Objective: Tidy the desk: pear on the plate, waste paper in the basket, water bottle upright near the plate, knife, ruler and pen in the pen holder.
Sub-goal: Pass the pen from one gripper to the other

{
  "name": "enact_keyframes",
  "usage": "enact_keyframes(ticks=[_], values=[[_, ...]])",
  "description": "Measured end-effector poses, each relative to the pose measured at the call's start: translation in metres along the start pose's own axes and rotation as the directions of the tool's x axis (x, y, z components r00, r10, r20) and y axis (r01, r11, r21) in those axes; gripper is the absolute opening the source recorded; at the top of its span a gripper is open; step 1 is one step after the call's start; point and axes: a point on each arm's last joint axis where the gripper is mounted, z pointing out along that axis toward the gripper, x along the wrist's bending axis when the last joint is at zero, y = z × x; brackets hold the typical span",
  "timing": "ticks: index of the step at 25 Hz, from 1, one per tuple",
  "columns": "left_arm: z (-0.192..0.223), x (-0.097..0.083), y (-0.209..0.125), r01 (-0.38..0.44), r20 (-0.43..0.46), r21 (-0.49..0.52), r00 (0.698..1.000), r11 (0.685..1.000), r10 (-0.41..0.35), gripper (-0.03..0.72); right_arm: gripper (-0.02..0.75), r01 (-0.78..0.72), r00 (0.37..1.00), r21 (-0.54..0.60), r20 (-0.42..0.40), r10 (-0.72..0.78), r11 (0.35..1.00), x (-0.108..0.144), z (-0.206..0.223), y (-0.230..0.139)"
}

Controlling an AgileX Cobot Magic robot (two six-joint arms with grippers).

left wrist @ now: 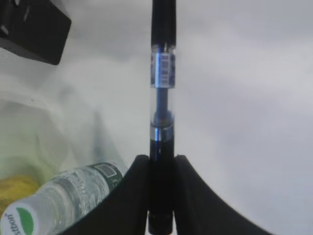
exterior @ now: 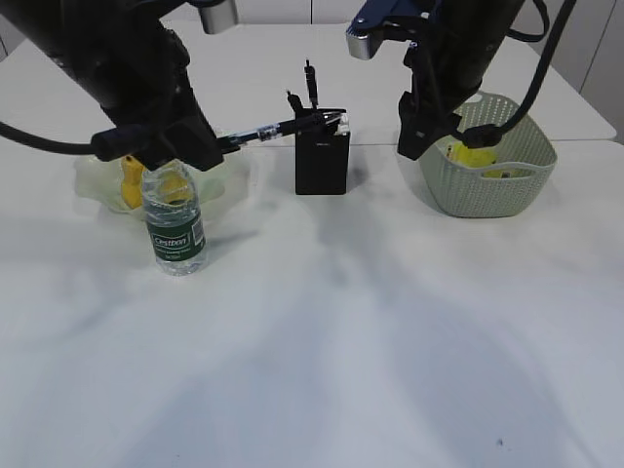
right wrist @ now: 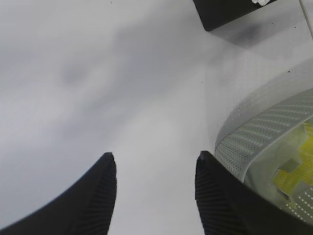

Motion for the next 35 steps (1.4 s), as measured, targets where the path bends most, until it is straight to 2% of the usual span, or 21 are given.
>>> enact_keyframes(ticks=[4, 8, 15, 20, 26, 35], values=[[0.0, 0.0, 0.006, 0.031, 0.005, -0.071, 1.0, 0.997, -0.031, 0.097, 0.387, -0.009, 1.0, 0.0, 0.0, 0.009, 1.0, 0.0, 0.0, 0.0], [0.0, 0.001, 0.009, 0.039, -0.005, -0.097, 0.999, 0.995, -0.039, 0.097, 0.387, -0.01, 1.0, 0.0, 0.0, 0.01, 1.0, 0.0, 0.0, 0.0], [0.0, 0.0, 0.009, 0.044, 0.0, -0.104, 0.999, 0.994, -0.044, 0.097, 0.387, -0.011, 1.0, 0.0, 0.0, 0.011, 1.0, 0.0, 0.0, 0.0], [0.0, -0.003, 0.009, 0.06, 0.042, -0.1, 0.998, 0.993, -0.056, 0.097, 0.387, -0.013, 1.0, -0.002, -0.002, 0.013, 1.0, 0.0, 0.0, 0.0], [0.004, -0.005, 0.008, 0.063, 0.067, -0.08, 0.996, 0.995, -0.058, 0.097, 0.387, -0.094, 0.995, -0.026, -0.03, 0.094, 0.995, 0.002, 0.0, 0.003], [0.008, 0.007, -0.004, 0.107, 0.074, -0.055, 0.992, 0.993, -0.103, 0.097, 0.387, -0.142, 0.989, -0.022, -0.043, 0.141, 0.99, 0.003, 0.005, 0.003]])
